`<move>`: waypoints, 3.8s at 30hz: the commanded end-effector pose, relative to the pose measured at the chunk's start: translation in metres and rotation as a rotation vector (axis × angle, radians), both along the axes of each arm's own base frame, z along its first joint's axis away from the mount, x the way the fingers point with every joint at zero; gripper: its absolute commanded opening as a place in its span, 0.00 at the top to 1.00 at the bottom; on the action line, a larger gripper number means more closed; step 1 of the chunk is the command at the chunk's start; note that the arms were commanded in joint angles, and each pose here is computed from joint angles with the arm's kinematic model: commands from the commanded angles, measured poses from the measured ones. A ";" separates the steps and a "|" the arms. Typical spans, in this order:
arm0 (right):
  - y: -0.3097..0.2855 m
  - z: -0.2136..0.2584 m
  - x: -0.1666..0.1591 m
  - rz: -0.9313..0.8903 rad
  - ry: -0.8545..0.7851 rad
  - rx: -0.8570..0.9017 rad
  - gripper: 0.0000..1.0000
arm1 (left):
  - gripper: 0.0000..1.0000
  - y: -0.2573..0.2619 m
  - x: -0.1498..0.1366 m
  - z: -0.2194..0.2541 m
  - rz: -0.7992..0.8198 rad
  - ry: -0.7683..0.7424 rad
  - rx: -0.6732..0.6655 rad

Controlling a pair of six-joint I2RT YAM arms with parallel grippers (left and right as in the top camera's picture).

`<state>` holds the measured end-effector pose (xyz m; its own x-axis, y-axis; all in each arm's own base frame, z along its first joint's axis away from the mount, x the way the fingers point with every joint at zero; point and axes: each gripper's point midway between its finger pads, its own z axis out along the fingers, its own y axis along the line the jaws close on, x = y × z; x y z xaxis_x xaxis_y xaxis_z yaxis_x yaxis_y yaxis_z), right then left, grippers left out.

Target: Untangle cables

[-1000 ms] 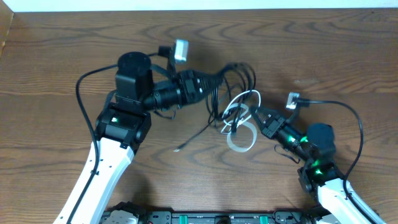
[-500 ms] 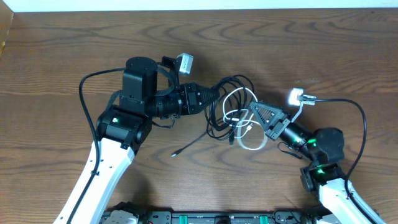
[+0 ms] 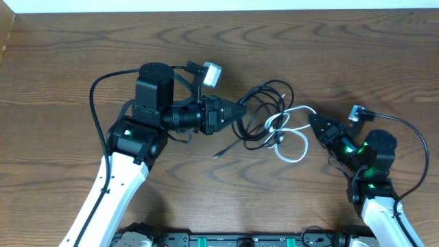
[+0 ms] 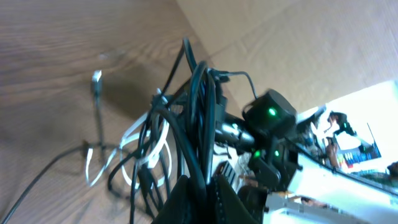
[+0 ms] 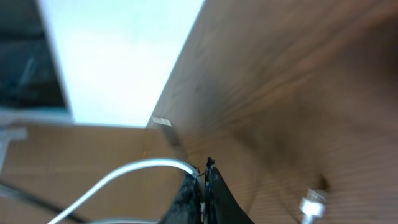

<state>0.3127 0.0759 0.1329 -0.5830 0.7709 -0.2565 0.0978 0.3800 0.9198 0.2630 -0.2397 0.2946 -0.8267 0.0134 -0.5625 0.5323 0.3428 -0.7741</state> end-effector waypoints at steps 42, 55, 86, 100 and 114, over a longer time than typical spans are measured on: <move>0.081 0.101 -0.042 0.468 -0.489 0.047 0.94 | 0.92 -0.030 0.046 -0.045 0.142 0.061 0.103; 0.068 0.010 -0.036 0.381 -0.121 -0.051 0.26 | 0.92 -0.006 0.064 -0.043 0.254 0.191 0.054; 0.091 0.058 -0.035 0.407 -0.267 0.049 0.59 | 0.92 -0.038 0.032 -0.048 0.043 -0.027 0.131; 0.104 0.037 -0.036 0.371 -0.202 -0.011 0.61 | 0.92 -0.053 0.015 -0.050 -0.013 -0.019 0.138; 0.100 0.015 -0.035 0.332 -0.107 -0.036 0.61 | 0.92 -0.053 0.014 -0.050 -0.019 -0.017 0.133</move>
<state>0.2753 0.1764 0.1496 -0.7804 0.5278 -0.3353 -0.1308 0.3865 0.9130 0.2802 -0.2902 0.2308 -0.8384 0.0961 -0.5365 0.5142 0.4657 -0.7202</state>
